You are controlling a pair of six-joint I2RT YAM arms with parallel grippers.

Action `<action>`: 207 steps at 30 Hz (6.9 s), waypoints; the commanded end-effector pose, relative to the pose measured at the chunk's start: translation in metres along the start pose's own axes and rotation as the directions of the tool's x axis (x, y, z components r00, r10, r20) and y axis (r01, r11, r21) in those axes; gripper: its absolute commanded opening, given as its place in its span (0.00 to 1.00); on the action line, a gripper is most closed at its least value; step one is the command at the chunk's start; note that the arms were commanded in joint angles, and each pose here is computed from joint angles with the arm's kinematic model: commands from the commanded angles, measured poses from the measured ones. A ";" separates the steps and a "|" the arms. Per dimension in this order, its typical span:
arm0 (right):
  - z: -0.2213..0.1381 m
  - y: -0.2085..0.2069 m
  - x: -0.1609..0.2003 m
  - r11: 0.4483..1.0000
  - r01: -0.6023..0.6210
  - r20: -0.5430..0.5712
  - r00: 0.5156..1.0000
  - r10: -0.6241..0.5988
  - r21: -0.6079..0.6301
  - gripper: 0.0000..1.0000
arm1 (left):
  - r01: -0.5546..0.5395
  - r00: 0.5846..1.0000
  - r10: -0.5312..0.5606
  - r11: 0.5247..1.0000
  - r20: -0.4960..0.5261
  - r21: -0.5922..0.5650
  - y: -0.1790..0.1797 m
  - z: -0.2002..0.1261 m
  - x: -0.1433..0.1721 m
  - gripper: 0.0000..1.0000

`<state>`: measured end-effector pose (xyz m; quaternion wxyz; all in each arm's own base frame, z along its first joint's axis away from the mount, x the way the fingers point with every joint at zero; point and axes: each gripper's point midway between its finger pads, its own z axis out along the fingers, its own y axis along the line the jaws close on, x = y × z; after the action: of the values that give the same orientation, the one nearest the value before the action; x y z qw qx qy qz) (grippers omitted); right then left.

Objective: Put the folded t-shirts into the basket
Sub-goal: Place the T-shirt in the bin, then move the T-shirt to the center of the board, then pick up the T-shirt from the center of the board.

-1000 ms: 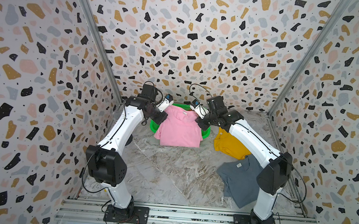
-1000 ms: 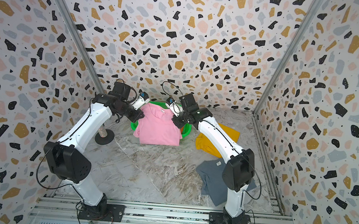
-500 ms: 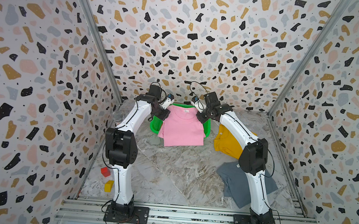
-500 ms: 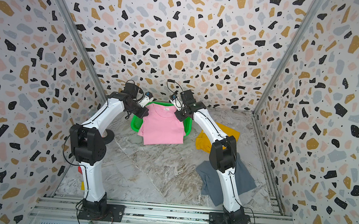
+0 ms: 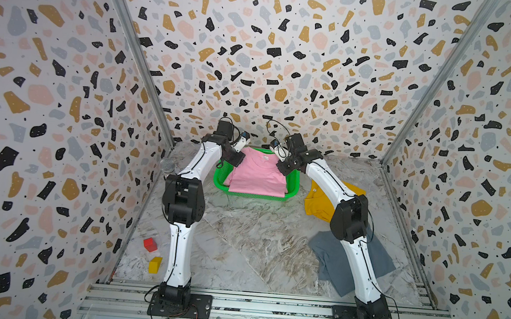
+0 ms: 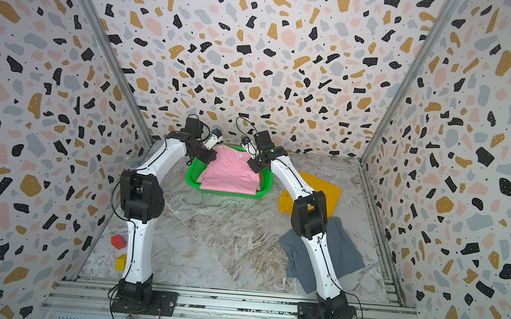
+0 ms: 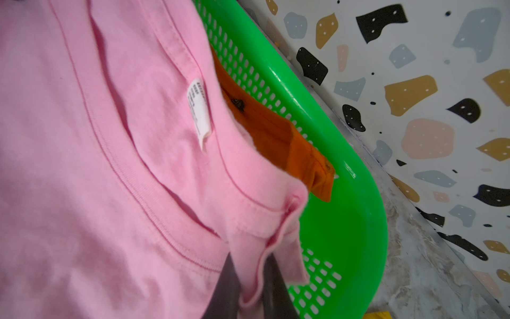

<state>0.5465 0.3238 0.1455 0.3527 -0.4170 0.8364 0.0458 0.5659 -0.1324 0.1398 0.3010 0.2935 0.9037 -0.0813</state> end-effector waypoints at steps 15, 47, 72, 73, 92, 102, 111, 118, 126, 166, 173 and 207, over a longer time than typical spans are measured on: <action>0.005 -0.032 -0.003 0.991 0.057 -0.011 0.998 -0.057 0.122 0.19 | -0.015 0.999 0.012 0.994 -0.031 -0.108 0.028 0.028 0.006 0.16; -0.164 -0.020 0.047 0.988 0.125 -0.040 0.992 -0.121 0.087 0.70 | 0.016 1.000 -0.017 0.993 0.000 -0.116 -0.014 -0.097 0.023 0.68; -0.224 0.128 0.390 0.825 0.324 -0.504 0.669 -0.546 -0.464 0.57 | 0.009 1.000 -0.007 0.988 -0.011 0.154 -0.121 -0.150 0.136 0.88; -0.220 0.134 0.392 0.822 0.312 -0.503 0.670 -0.546 -0.477 0.54 | 0.011 1.000 -0.008 0.989 -0.019 0.150 -0.120 -0.149 0.136 0.88; -0.132 0.277 0.255 0.681 0.329 -0.252 0.754 -0.607 -0.654 0.45 | 0.105 0.994 -0.108 0.985 -0.018 -0.137 -0.050 -0.178 0.154 0.92; -0.126 0.310 0.130 0.702 0.330 -0.094 0.866 -0.492 -0.631 0.55 | 0.203 0.979 -0.199 0.961 0.042 -0.187 -0.031 -0.208 0.168 1.00; -0.178 0.229 0.148 0.785 0.201 -0.109 0.941 -0.322 -0.586 0.68 | 0.137 0.990 -0.140 0.981 0.011 0.138 -0.107 -0.193 0.174 0.93; -0.146 0.152 0.206 0.919 0.122 -0.235 0.946 -0.222 -0.376 0.80 | -0.097 0.991 0.111 0.982 -0.076 0.159 -0.155 -0.151 0.185 0.92; -0.137 0.177 0.269 0.858 0.227 -0.342 0.847 -0.408 -0.460 0.65 | -0.139 0.977 0.155 0.984 -0.149 0.114 -0.151 -0.127 0.191 0.91; -0.107 0.120 0.246 0.928 -0.214 -0.497 0.867 0.037 -0.304 0.76 | -0.268 0.895 0.342 0.926 -0.286 0.267 -0.198 -0.030 0.178 0.91; -0.104 0.115 0.243 0.927 -0.225 -0.496 0.867 0.051 -0.299 0.76 | -0.225 0.895 0.321 0.925 -0.311 0.307 -0.205 -0.019 0.186 0.84; -0.113 0.141 0.209 0.880 -0.209 -0.285 0.954 0.089 -0.427 0.10 | -0.189 0.905 0.310 0.907 -0.292 0.376 -0.228 -0.021 0.210 0.00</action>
<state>0.2894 0.2238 0.0335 0.0666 -0.4103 0.8877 0.1980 0.2959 -0.2154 0.0231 0.0979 0.4703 0.8660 -0.1391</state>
